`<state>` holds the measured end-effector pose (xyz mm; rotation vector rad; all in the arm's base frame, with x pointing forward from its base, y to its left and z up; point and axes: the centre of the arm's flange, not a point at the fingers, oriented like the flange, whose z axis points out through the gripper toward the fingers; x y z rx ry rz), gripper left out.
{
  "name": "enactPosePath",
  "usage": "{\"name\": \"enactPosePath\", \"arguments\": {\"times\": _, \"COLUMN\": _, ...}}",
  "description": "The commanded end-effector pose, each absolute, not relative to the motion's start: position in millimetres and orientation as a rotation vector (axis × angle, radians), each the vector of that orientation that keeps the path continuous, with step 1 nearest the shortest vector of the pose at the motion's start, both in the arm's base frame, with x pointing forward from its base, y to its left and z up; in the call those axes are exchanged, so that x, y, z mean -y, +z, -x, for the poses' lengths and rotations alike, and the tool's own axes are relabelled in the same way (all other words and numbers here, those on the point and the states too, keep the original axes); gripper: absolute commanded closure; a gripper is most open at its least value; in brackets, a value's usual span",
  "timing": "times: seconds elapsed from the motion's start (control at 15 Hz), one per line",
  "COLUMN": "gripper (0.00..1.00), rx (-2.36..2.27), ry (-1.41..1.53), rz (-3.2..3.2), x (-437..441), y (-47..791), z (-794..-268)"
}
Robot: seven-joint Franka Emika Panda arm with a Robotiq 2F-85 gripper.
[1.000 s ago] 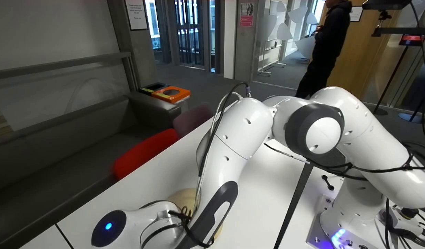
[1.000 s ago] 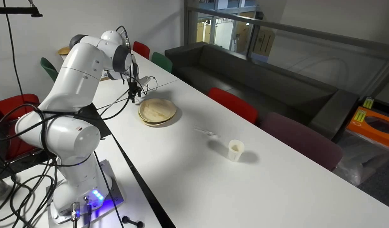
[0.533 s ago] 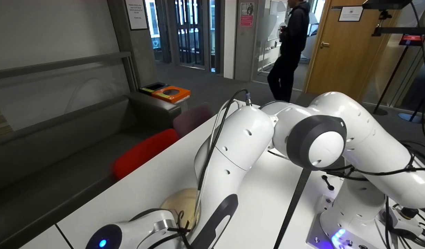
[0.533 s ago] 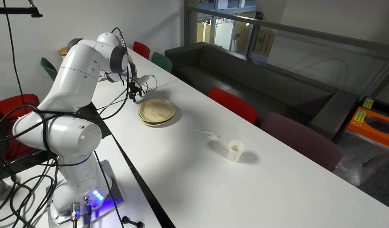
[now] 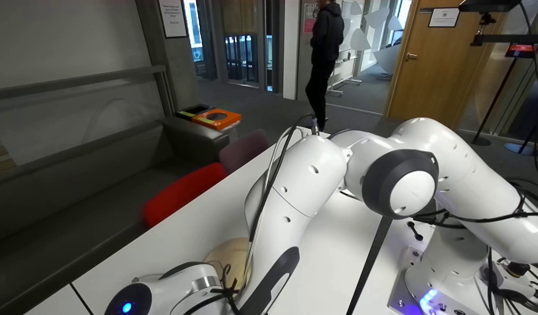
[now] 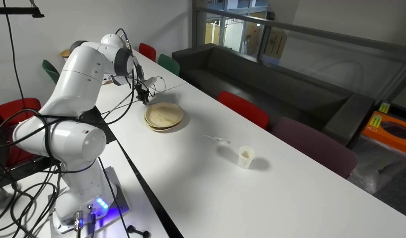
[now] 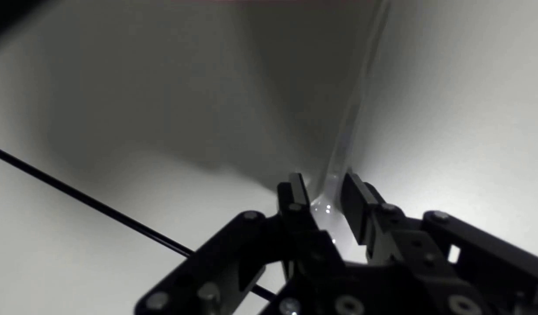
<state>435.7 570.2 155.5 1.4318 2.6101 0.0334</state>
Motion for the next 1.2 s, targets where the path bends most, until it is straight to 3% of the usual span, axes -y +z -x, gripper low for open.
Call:
{"name": "enactPosePath", "arguments": {"times": 0.0, "gripper": 0.99, "rx": -2.569, "ry": 0.060, "rz": -1.436, "x": -575.6, "y": 158.3, "z": -439.3}}
{"name": "enactPosePath", "arguments": {"times": 0.4, "gripper": 1.00, "rx": -2.661, "ry": 0.026, "rz": -1.494, "x": -577.0, "y": 163.6, "z": -441.6}}
{"name": "enactPosePath", "arguments": {"times": 0.53, "gripper": 0.71, "rx": -2.706, "ry": -0.004, "rz": -1.511, "x": -576.6, "y": 162.6, "z": -439.9}}
{"name": "enactPosePath", "arguments": {"times": 0.73, "gripper": 0.50, "rx": -2.790, "ry": -0.084, "rz": -1.540, "x": -574.6, "y": 157.1, "z": -436.8}}
{"name": "enactPosePath", "arguments": {"times": 0.87, "gripper": 0.85, "rx": -2.838, "ry": -0.129, "rz": -1.565, "x": -571.6, "y": 155.5, "z": -438.1}}
{"name": "enactPosePath", "arguments": {"times": 1.0, "gripper": 0.96, "rx": -2.865, "ry": -0.161, "rz": -1.587, "x": -569.4, "y": 155.6, "z": -440.0}}
{"name": "enactPosePath", "arguments": {"times": 1.13, "gripper": 1.00, "rx": -2.882, "ry": -0.184, "rz": -1.603, "x": -567.4, "y": 155.2, "z": -442.2}}
